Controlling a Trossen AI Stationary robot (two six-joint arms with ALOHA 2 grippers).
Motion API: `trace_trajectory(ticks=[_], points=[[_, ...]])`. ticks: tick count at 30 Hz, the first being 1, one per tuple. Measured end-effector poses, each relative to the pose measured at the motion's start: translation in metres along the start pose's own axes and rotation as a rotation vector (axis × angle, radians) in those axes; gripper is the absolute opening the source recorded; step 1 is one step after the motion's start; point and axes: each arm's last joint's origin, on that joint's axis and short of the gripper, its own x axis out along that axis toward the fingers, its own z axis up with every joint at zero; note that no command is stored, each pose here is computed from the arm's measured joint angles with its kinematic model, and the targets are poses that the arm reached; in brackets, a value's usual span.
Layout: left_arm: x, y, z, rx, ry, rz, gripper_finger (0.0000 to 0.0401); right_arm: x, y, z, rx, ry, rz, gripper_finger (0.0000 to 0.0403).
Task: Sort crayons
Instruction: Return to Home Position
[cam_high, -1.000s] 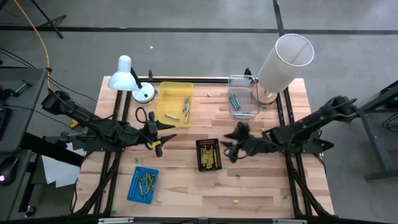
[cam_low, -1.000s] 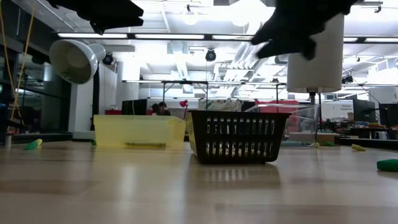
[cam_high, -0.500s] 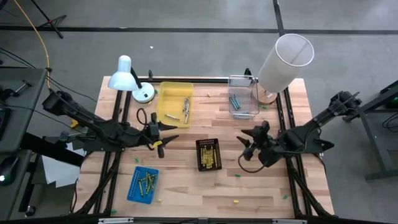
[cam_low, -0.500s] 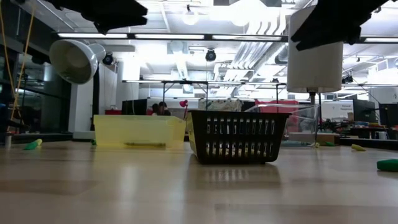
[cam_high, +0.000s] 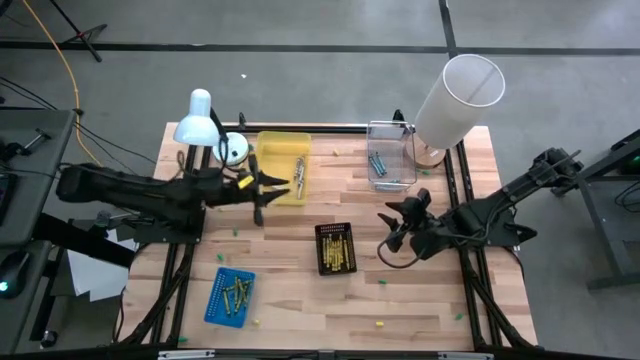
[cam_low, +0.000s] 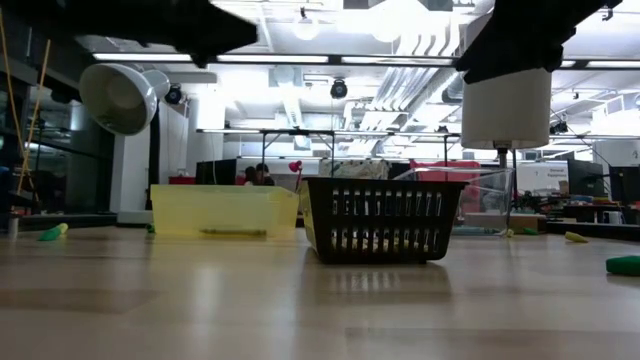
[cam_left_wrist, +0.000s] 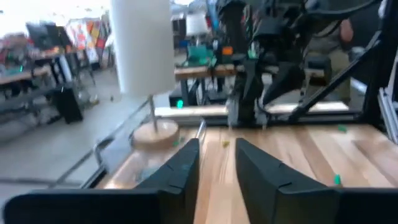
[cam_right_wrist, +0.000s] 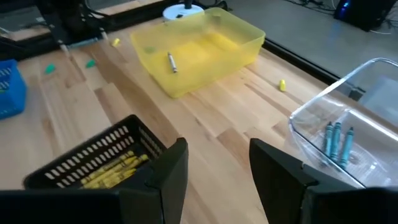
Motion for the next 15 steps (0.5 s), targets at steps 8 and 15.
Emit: trace_trajectory(ticks=[8,15], points=[[-0.043,-0.022,-0.028,-0.001,0.077,-0.047,0.0007,0.001,-0.002,-0.001,-0.015,0.001,-0.022,0.0165],[-0.075,-0.038,-0.070,0.008,-0.071,-0.008,0.0001,0.001,-0.002,-0.001,-0.016,0.001,-0.023,0.0165]])
